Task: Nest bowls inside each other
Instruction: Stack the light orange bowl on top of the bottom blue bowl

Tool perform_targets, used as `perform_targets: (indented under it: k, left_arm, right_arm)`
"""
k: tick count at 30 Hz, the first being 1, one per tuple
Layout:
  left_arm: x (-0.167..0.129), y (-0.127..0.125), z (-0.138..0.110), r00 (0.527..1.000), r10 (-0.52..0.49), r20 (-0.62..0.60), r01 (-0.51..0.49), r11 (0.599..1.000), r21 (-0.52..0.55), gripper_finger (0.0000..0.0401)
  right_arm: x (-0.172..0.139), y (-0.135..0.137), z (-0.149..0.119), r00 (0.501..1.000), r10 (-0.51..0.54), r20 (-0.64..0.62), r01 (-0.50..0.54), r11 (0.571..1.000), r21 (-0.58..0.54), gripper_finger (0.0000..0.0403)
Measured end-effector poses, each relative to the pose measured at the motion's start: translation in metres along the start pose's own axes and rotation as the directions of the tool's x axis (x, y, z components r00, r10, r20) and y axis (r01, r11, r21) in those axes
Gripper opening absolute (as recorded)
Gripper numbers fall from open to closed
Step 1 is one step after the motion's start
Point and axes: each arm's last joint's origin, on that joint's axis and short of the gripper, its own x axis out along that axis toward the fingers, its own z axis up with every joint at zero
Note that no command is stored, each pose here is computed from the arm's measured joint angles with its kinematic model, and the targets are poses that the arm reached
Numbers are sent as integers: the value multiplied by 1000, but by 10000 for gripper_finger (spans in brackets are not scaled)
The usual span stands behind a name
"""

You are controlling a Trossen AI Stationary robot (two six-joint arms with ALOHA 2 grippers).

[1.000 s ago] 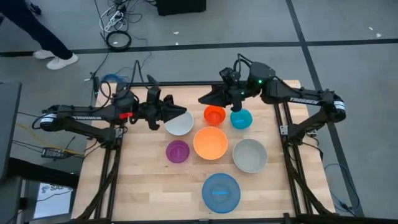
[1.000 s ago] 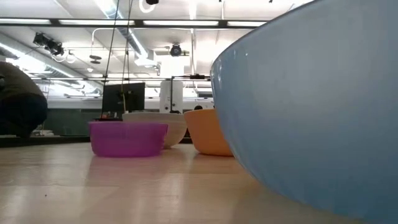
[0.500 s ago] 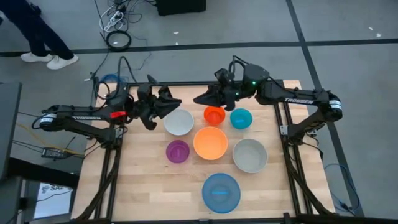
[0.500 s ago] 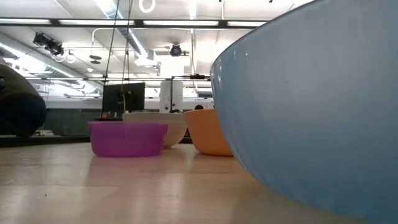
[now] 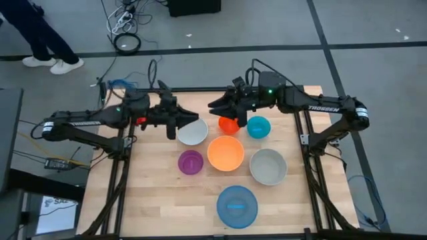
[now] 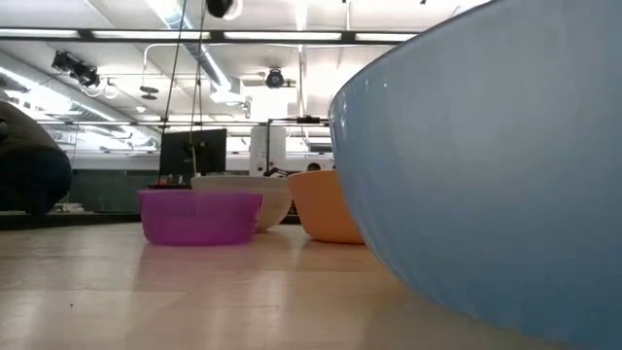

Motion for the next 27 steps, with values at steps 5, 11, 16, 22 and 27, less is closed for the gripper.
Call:
perform_targets:
  k: [5, 11, 16, 22, 27]
  left_arm:
    - [-25, -4, 12, 960, 206, -192, -185, 975, 119, 76]
    - [-42, 0, 4, 874, 310, -375, -275, 950, 145, 75]
    - [-40, -2, -4, 864, 242, -442, -233, 969, 75, 75]
    - [-40, -7, -8, 864, 224, -450, -217, 974, 68, 75]
    - [-35, -14, -15, 851, 210, -482, -203, 977, 67, 75]
  right_arm:
    - [-22, 8, -16, 962, -242, -127, 237, 970, -59, 175]
    - [-51, 27, -46, 779, -448, -440, 458, 884, -88, 171]
    - [-54, 44, -77, 628, -422, -654, 526, 849, -43, 171]
    - [-49, 66, -98, 594, -356, -721, 477, 878, -40, 171]
    - [-36, 62, -118, 488, -423, -763, 443, 874, -200, 171]
